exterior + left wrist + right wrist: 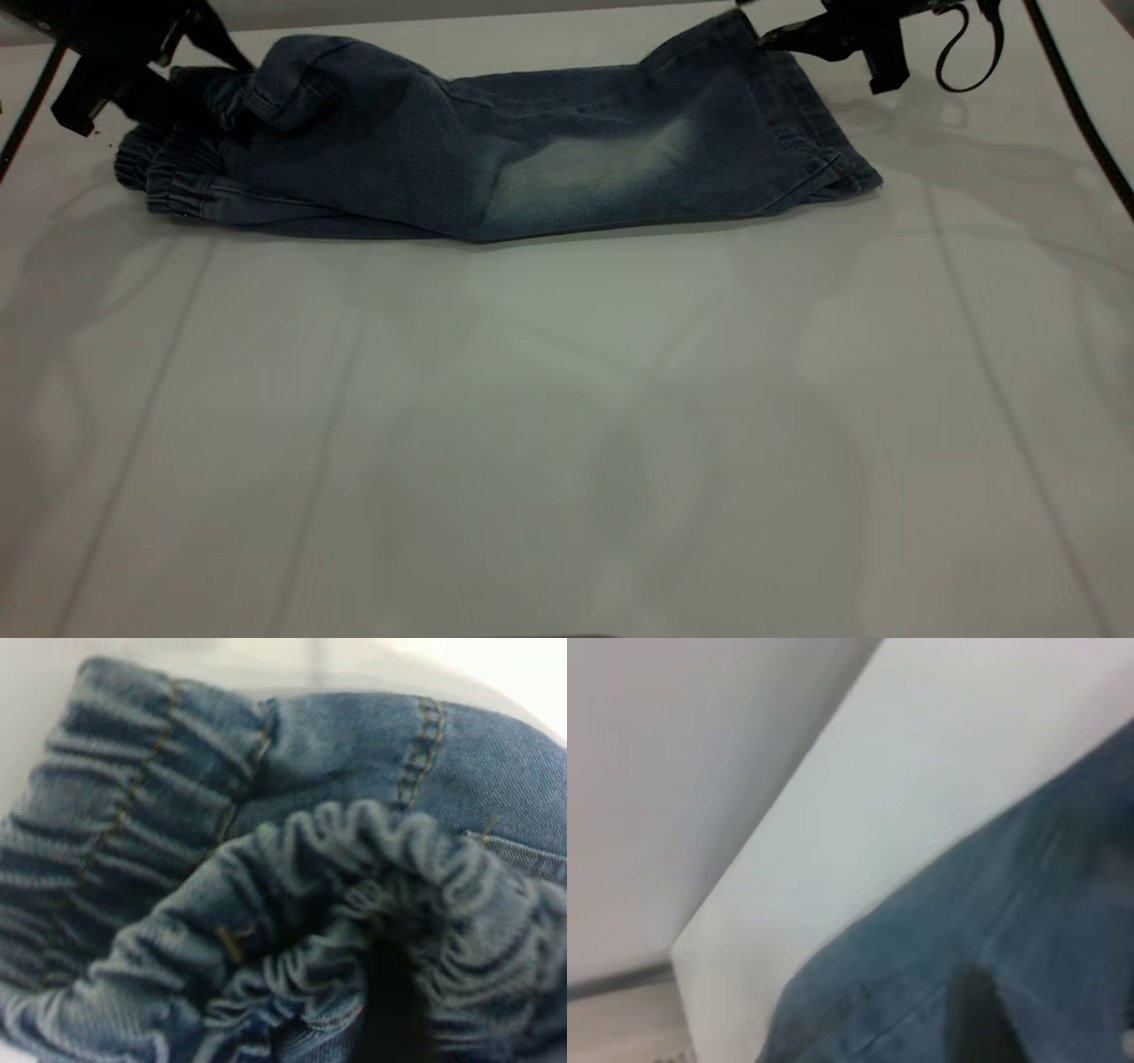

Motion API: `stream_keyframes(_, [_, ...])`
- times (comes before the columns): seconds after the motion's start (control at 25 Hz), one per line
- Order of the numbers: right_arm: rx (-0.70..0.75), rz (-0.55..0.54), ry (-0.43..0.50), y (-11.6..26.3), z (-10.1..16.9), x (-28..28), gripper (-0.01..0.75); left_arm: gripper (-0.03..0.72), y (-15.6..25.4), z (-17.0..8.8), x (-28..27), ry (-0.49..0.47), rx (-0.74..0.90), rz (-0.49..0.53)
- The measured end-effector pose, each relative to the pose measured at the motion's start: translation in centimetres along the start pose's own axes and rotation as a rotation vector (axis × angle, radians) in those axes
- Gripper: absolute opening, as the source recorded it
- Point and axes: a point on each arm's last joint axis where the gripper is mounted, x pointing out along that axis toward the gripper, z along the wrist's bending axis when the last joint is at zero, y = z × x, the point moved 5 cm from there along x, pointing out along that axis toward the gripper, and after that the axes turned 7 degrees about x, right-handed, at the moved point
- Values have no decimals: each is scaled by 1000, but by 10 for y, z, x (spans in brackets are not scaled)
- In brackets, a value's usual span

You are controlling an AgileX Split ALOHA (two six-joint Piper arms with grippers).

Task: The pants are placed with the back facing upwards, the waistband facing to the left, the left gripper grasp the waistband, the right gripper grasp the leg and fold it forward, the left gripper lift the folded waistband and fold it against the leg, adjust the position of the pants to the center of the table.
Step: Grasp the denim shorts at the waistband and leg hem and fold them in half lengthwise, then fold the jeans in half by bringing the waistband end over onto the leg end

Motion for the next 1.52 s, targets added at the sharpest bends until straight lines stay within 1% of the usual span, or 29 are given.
stream_keyframes(0.08, [-45, 26, -34, 4, 5, 0, 386, 546, 0, -2, -1, 7, 36, 9])
stream_keyframes(0.12, [-68, 35, -47, 5, 7, 0, 425, 578, 0, -3, -2, 10, 45, 8])
stream_keyframes(0.2, [-95, 46, -60, 7, 10, -1, 470, 609, -4, -6, -6, 14, 55, -9])
stream_keyframes(0.28, [-108, 52, -72, 8, 13, -2, 493, 613, -11, -10, -13, 17, 62, -44])
stream_keyframes(0.4, [-116, 76, -96, 12, 18, -4, 498, 601, -19, -19, -27, 29, 92, -84])
stream_keyframes(0.48, [-117, 104, -119, 16, 21, -5, 498, 589, -22, -25, -36, 35, 153, -93])
stream_keyframes(0.64, [-133, 143, -149, 22, 25, -6, 498, 581, -19, -32, -55, 22, 315, -53])
stream_keyframes(0.76, [-137, 153, -156, 23, 26, -6, 498, 582, -13, -26, -62, -31, 414, 1])
stream_keyframes(0.88, [-143, 159, -159, 24, 26, -6, 498, 582, -8, -11, -59, -115, 463, 63])
stream_keyframes(1.0, [-145, 159, -159, 24, 26, -6, 498, 582, -4, 3, -51, -182, 435, 94])
stream_keyframes(1.16, [-153, 166, -155, 25, 26, -6, 498, 581, 2, 20, -36, -240, 406, 133])
stream_keyframes(1.36, [-157, 169, -152, 26, 25, -6, 498, 581, 11, 34, -17, -264, 370, 171])
stream_keyframes(1.52, [-157, 169, -152, 26, 25, -6, 498, 580, 12, 40, -2, -259, 338, 146])
